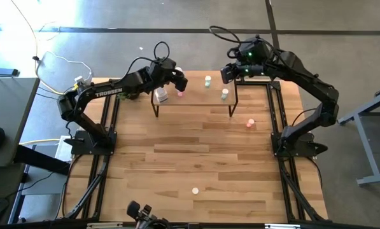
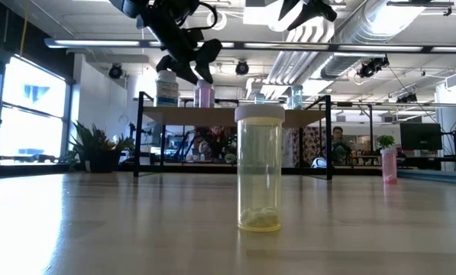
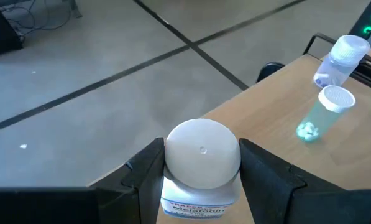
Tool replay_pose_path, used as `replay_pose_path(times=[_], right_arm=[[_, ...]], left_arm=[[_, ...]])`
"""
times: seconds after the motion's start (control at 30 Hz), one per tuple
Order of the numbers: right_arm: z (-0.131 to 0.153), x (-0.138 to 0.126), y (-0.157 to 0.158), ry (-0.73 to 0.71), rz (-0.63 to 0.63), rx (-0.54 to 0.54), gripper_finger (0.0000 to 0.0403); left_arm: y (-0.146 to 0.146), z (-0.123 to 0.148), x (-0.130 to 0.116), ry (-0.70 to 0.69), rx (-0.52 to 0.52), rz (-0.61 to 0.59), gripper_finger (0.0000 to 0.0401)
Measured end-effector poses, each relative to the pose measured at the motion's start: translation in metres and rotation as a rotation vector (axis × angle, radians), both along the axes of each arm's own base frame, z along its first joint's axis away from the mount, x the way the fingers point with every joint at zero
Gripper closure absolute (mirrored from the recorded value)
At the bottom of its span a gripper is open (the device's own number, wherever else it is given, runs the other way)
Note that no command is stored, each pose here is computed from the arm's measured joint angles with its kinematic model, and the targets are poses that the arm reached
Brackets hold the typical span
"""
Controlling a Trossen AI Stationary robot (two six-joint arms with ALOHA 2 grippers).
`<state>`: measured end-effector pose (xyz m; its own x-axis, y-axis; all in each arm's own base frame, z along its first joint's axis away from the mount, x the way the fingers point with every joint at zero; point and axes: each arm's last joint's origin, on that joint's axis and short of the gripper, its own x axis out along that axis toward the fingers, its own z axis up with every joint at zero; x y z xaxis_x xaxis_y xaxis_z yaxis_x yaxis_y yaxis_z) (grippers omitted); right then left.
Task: Pick and place medicine bottles onto shelf by color
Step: Put the white and blue medicine bottle on the shelf, then put the pink medicine bottle on the shelf
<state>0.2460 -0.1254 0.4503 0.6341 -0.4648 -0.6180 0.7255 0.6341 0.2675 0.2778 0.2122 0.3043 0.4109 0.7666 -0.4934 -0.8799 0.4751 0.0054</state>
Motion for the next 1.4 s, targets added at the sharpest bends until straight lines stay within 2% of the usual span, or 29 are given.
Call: replay_pose_path(times=[0.43,0.7,0.9,1.13,1.4], right_arm=[[-0.017,0.002,0.034,0.134,-0.006,0.155,0.0229],[-0.017,0.006,0.051,0.141,0.008,0.163,0.0229],[-0.021,0.004,0.062,0.183,-0.006,0.194,0.0229],[-0.025,-0.003,0.071,0.289,-0.060,0.133,0.0229],[-0.030,-0.014,0.082,0.417,-0.115,0.113,0.0229]], left_arm=[[0.004,-0.010,0.004,0.008,-0.051,-0.042,0.0232],[0.006,-0.011,0.003,0.007,-0.053,-0.044,0.0231],[0.006,-0.011,0.003,0.032,-0.043,-0.067,0.0191],[0.005,-0.009,0.002,0.028,-0.039,-0.067,0.0132],[-0.001,0.011,-0.007,0.029,0.041,-0.108,0.0122]])
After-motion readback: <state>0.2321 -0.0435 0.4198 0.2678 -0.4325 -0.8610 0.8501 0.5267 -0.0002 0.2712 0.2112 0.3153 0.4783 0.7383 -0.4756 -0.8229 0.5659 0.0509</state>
